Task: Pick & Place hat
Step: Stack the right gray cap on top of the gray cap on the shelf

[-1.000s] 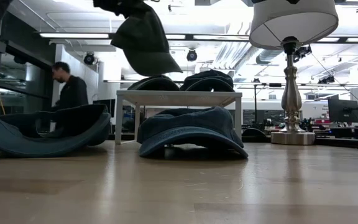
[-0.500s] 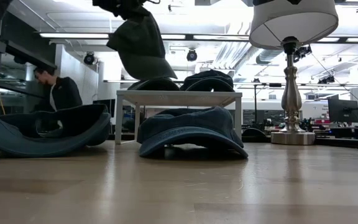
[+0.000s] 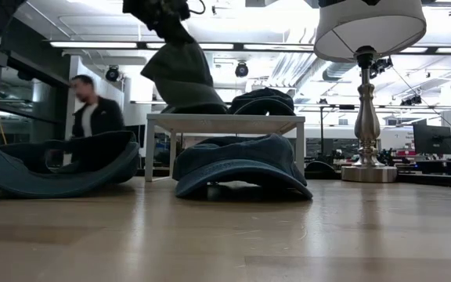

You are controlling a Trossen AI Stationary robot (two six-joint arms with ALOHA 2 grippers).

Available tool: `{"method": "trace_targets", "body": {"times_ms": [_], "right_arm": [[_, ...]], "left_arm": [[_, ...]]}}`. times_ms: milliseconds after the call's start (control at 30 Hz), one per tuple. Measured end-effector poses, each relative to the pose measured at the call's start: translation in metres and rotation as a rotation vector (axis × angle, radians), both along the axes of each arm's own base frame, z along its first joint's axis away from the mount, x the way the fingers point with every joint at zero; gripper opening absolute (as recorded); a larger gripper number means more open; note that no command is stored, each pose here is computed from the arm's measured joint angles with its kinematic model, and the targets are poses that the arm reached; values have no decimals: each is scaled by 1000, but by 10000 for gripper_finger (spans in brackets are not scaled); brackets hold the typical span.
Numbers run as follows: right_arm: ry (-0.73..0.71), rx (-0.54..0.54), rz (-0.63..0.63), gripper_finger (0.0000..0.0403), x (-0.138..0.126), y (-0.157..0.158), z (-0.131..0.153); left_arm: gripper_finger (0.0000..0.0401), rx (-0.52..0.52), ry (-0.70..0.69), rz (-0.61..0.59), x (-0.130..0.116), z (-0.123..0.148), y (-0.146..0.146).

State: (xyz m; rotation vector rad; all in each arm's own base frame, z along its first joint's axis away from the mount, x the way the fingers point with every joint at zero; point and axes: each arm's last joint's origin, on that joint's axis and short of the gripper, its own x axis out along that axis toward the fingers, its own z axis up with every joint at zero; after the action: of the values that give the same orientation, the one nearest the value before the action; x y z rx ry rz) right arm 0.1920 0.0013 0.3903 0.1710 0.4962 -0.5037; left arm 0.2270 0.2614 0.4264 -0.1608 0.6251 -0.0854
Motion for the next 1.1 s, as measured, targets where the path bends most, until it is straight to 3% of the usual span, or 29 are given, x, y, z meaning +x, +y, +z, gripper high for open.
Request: {"method": "trace_targets", "body": {"times_ms": [167,433,800,933,1100], "right_arm": [[0,0,0,83,0,0,0],[-3,3,-2,83,0,0,0],[-20,1,4,83,2,0,1],[-59,-62,43,83,15,1,4],[-87,-178,80,83,53,2,-1]], "left_arm": [[53,47,-9,19,2,2,3],[56,180,96,143,1,1,10],[58,178,91,155,1,2,11],[58,171,97,155,1,1,10],[58,165,97,158,1,1,10]]}}
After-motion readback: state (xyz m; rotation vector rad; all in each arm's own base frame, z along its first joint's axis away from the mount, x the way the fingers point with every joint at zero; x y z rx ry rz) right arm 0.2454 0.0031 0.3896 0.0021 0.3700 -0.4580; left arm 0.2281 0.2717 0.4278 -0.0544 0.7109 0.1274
